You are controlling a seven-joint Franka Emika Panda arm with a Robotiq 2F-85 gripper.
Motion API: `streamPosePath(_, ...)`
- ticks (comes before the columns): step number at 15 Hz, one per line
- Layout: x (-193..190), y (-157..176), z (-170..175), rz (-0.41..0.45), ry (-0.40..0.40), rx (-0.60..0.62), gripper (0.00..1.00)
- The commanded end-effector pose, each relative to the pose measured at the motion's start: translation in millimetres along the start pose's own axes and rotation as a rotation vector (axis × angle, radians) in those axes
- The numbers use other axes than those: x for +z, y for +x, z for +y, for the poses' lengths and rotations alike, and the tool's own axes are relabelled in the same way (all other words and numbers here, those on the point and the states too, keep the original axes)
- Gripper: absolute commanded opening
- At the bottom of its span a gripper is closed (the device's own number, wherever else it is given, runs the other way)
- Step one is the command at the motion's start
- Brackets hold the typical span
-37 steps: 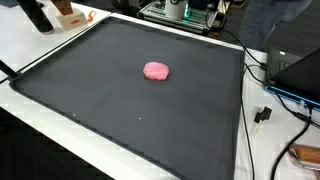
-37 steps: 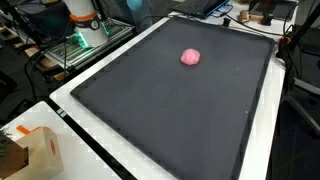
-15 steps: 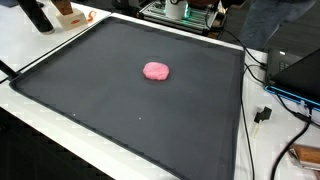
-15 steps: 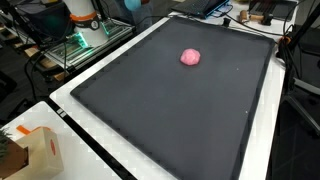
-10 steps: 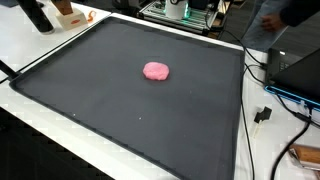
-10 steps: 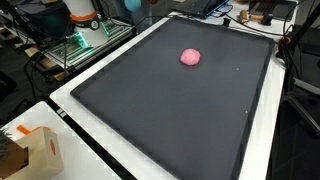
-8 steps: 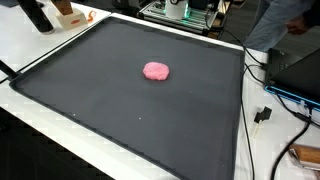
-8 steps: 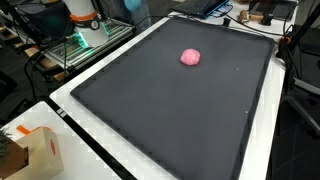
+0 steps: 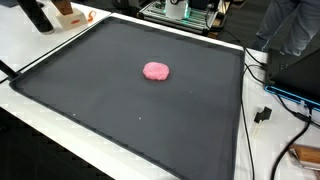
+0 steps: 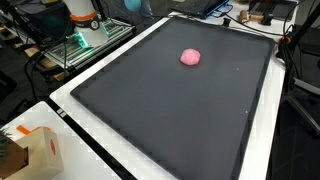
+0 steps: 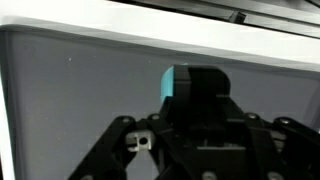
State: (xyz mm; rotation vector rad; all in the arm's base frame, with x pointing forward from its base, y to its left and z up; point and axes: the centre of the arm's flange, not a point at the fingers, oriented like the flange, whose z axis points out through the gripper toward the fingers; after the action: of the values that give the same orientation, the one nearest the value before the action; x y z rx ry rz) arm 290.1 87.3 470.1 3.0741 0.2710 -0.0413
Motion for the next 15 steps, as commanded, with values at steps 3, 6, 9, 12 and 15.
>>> streamPosePath(3, 0.0, 0.0, 0.0, 0.0, 0.0, 0.0, 0.5)
streamPosePath(6, 0.0, 0.0, 0.0, 0.0, 0.0, 0.0, 0.5)
streamPosePath(9, 0.0, 0.0, 0.0, 0.0, 0.0, 0.0, 0.5)
streamPosePath(12, 0.0, 0.0, 0.0, 0.0, 0.0, 0.0, 0.5)
streamPosePath(15, 0.7, 16.2, 11.1, 0.031, 0.048, 0.003, 0.25)
